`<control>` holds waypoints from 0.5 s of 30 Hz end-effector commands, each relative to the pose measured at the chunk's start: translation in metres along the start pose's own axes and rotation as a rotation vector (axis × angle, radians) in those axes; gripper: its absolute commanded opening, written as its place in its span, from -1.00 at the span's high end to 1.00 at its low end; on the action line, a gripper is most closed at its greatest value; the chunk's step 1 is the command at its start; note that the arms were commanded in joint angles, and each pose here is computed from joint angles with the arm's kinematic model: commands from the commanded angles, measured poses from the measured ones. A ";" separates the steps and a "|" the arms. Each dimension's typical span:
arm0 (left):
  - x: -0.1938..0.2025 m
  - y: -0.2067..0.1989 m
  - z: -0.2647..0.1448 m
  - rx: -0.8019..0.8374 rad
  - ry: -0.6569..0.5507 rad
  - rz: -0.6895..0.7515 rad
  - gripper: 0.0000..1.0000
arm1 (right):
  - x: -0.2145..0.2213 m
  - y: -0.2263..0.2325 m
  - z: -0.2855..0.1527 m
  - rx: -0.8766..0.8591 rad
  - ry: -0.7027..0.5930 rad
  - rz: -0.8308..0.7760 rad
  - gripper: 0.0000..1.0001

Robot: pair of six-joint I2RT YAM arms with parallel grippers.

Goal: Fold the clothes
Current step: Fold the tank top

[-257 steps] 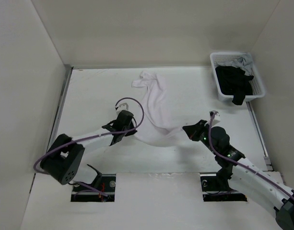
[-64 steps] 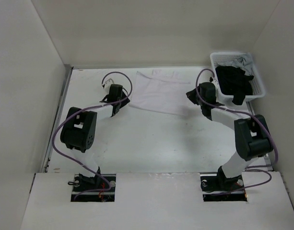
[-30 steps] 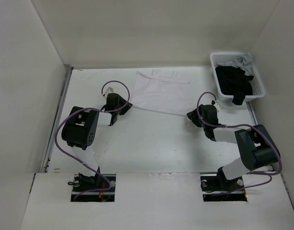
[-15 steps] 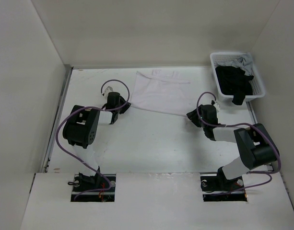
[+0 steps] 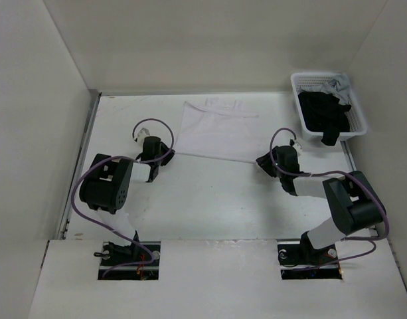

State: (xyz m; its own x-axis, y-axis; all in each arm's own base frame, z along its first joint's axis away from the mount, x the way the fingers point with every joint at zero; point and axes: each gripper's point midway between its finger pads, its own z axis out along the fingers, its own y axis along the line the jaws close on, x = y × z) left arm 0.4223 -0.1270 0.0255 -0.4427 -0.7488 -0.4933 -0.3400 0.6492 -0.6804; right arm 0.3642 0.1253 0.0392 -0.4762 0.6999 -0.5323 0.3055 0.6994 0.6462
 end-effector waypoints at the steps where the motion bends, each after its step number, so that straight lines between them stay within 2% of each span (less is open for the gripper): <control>1: -0.006 0.000 -0.010 0.025 -0.035 -0.018 1.00 | -0.003 0.024 0.004 -0.055 -0.007 0.006 0.20; 15: 0.000 0.005 -0.016 0.050 -0.014 -0.039 1.00 | 0.017 0.018 0.011 -0.028 0.030 0.023 0.41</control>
State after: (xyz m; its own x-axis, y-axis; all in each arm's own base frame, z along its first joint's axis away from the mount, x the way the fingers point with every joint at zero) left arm 0.4103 -0.1235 0.0251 -0.4219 -0.7725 -0.4745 -0.3242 0.6173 -0.7168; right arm 0.3601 0.1449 0.0292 -0.5131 0.6971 -0.5008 0.3054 0.6935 0.6526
